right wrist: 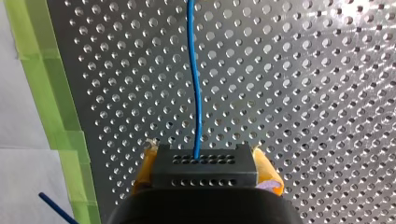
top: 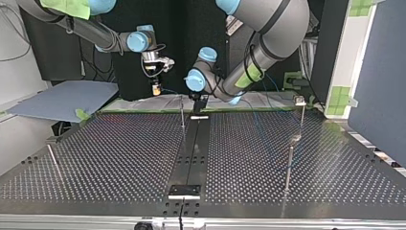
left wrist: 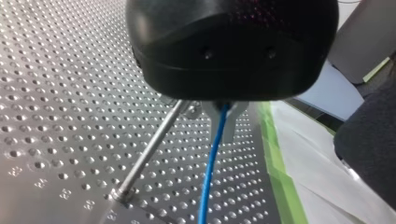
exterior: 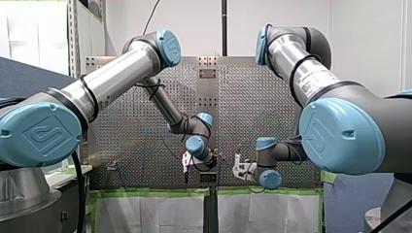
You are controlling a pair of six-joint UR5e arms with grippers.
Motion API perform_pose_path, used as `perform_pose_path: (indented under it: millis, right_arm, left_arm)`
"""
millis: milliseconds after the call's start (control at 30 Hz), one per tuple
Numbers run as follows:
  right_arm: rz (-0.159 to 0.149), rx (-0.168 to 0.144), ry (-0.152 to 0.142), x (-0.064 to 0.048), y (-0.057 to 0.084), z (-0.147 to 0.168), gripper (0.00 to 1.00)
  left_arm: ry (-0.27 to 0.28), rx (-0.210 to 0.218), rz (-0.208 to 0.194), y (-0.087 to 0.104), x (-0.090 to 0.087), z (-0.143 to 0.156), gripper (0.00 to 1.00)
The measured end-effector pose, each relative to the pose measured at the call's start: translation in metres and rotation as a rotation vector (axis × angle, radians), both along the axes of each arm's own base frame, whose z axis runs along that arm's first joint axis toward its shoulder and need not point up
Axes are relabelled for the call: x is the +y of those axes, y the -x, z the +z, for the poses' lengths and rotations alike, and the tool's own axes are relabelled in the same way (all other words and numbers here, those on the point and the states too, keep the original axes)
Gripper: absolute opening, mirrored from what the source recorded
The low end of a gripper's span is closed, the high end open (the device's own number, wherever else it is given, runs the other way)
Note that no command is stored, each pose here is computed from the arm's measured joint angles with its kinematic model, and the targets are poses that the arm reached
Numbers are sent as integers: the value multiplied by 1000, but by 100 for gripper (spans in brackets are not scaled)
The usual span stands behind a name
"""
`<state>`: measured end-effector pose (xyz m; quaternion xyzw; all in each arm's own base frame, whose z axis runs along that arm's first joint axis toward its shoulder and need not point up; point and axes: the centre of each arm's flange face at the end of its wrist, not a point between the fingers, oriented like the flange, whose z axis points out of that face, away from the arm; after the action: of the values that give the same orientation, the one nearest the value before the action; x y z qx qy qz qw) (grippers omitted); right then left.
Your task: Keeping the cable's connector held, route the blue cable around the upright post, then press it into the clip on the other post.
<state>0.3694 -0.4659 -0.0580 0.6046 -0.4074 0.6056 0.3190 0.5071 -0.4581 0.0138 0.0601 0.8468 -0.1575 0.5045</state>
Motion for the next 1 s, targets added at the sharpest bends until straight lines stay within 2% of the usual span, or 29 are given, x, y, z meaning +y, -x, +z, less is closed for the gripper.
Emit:
perform_pose_path:
  millis: [300, 533, 767, 1000]
  right_arm:
    - [-20, 2, 5, -12, 9, 2, 0]
    - [-33, 5, 8, -20, 15, 3, 0]
    - [-30, 4, 9, -25, 20, 3, 0]
    - [-35, -2, 16, -34, 25, 4, 0]
  left_arm:
    - [16, -8, -22, -3, -1, 0, 0]
    - [47, 22, -29, -5, 2, -11, 0]
    - [73, 14, -24, -13, 8, -16, 0]
    - [105, 25, -30, -19, 13, -16, 0]
